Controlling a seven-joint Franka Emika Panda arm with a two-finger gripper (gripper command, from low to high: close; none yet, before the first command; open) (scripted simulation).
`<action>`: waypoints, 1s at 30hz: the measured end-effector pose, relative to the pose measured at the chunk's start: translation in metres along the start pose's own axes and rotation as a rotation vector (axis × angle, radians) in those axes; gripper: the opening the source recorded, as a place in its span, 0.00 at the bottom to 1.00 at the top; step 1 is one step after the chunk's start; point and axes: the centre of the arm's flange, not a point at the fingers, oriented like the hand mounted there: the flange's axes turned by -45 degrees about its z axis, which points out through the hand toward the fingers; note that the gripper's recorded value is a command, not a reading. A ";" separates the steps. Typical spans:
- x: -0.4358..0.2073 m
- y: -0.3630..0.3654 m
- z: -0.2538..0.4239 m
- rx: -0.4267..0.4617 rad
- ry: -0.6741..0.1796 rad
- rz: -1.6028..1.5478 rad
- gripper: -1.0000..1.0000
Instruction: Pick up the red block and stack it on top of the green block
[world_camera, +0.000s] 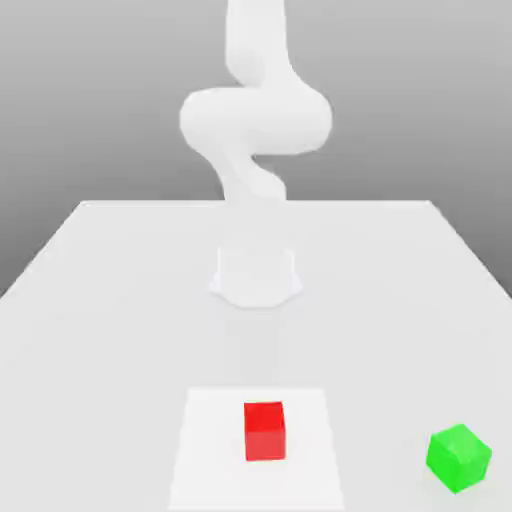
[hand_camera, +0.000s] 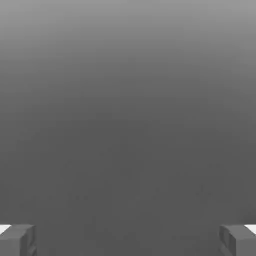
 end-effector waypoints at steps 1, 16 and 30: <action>-0.004 0.000 0.026 0.001 -0.037 -0.003 0.50; -0.185 -0.006 0.308 0.012 -0.547 -0.047 0.50; -0.317 -0.006 0.405 0.016 -0.716 -0.062 0.00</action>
